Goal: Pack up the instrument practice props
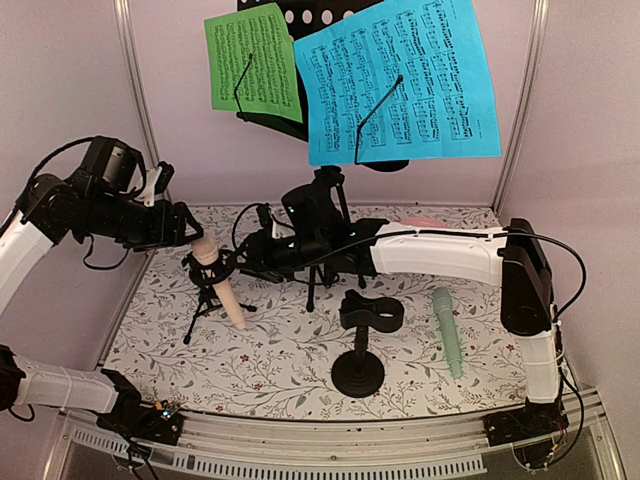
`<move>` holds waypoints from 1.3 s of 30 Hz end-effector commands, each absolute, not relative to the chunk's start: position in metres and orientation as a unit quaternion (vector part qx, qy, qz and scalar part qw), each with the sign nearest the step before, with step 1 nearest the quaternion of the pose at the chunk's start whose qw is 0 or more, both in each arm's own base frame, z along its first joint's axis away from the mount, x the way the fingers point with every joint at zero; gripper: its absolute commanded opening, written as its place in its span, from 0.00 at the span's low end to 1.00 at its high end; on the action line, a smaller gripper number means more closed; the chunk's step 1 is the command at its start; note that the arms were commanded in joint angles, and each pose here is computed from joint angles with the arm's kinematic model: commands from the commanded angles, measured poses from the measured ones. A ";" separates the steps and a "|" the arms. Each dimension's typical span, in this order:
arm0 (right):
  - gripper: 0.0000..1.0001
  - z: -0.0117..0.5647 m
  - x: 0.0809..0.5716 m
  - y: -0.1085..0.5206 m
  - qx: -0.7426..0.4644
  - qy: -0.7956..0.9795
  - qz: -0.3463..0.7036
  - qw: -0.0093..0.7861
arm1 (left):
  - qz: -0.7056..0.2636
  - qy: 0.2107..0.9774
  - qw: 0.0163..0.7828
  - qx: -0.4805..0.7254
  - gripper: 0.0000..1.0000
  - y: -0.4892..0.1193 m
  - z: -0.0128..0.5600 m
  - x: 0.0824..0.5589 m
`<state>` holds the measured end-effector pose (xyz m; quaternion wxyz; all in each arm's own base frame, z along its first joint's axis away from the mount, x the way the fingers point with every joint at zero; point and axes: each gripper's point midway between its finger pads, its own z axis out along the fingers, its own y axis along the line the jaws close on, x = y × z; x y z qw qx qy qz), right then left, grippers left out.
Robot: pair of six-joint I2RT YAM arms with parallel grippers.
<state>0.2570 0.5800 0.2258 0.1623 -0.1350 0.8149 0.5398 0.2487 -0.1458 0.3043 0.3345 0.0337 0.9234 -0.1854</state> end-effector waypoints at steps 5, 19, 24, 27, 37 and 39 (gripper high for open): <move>0.47 0.259 0.235 0.578 -0.133 0.807 0.558 0.141 | -0.191 0.919 0.343 0.049 0.78 -0.152 0.305 0.259; 0.51 0.273 0.222 0.585 -0.119 0.797 0.579 0.124 | -0.172 0.926 0.332 0.058 0.79 -0.149 0.293 0.260; 0.48 0.266 0.223 0.590 -0.105 0.798 0.583 0.114 | -0.163 0.927 0.333 0.059 0.85 -0.144 0.290 0.258; 0.46 0.267 0.227 0.595 -0.093 0.793 0.592 0.114 | -0.163 0.928 0.330 0.064 0.85 -0.146 0.287 0.258; 0.38 0.261 0.237 0.604 -0.068 0.791 0.598 0.108 | -0.177 0.929 0.317 0.068 0.82 -0.153 0.278 0.262; 0.38 0.257 0.236 0.604 -0.067 0.793 0.597 0.101 | -0.178 0.930 0.315 0.068 0.82 -0.154 0.276 0.264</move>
